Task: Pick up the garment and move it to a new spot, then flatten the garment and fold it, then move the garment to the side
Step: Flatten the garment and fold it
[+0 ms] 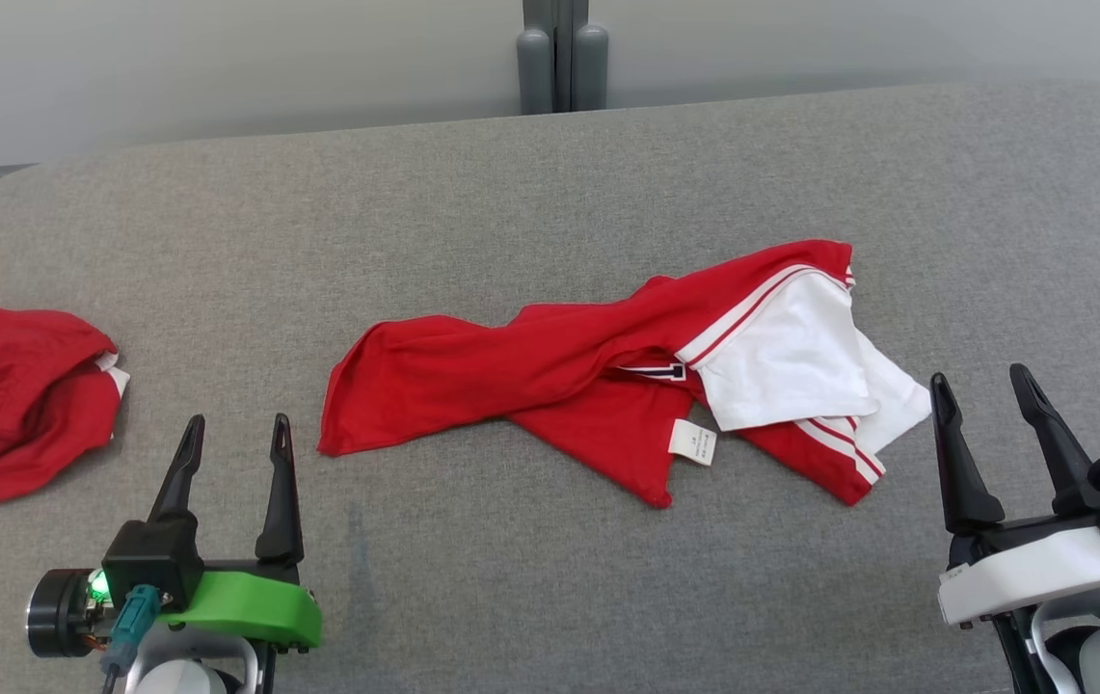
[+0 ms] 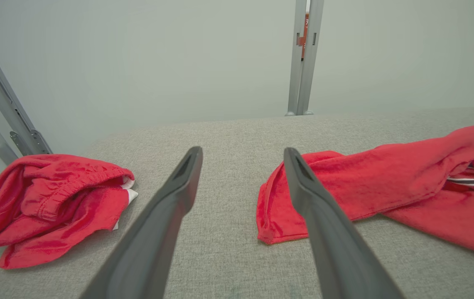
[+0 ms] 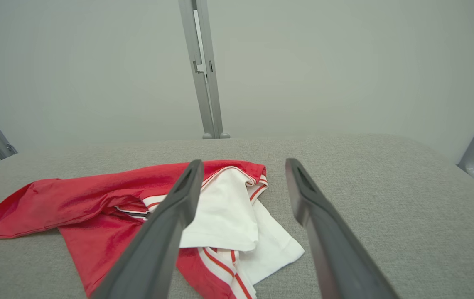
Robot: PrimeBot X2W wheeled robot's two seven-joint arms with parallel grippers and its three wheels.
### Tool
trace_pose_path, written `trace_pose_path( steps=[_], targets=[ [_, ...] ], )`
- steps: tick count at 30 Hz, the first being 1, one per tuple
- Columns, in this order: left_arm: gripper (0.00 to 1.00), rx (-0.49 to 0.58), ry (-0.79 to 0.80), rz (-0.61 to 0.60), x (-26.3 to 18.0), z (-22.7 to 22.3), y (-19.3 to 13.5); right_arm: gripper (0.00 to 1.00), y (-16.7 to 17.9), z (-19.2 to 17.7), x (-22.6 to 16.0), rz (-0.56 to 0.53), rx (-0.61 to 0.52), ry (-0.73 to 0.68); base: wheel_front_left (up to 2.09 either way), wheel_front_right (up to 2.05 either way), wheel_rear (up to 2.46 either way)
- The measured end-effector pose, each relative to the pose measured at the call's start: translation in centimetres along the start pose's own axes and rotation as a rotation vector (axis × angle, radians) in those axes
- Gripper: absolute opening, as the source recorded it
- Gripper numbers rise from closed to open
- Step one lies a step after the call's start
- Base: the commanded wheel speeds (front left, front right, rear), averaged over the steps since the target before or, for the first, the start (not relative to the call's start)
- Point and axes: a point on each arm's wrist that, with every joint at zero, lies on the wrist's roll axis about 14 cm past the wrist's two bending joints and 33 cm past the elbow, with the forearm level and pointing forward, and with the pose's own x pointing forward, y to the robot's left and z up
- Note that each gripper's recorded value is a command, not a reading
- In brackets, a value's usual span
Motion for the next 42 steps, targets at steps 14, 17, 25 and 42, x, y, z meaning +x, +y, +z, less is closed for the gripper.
trace_pose_path(
  steps=[14,17,25,42],
  targets=[
    [1.0,-0.015,0.226,-0.145,3.4,-4.0,-2.5,1.0,0.3,-1.5,1.4,0.016,0.006,0.041,0.0,0.0,0.0],
    [1.0,-0.026,0.348,-0.158,3.8,-7.0,-2.3,1.0,0.3,-2.3,1.8,0.017,0.015,0.062,0.0,0.0,0.0],
    [0.24,-0.073,0.519,-0.163,3.7,-12.0,-2.2,1.0,-1.8,-5.0,1.3,-0.042,0.019,0.137,0.0,0.0,0.0],
    [0.0,-0.094,0.518,-0.186,4.8,-12.9,-2.8,1.0,-1.9,-11.2,3.9,0.021,0.058,0.357,0.0,0.0,0.0]
  ],
)
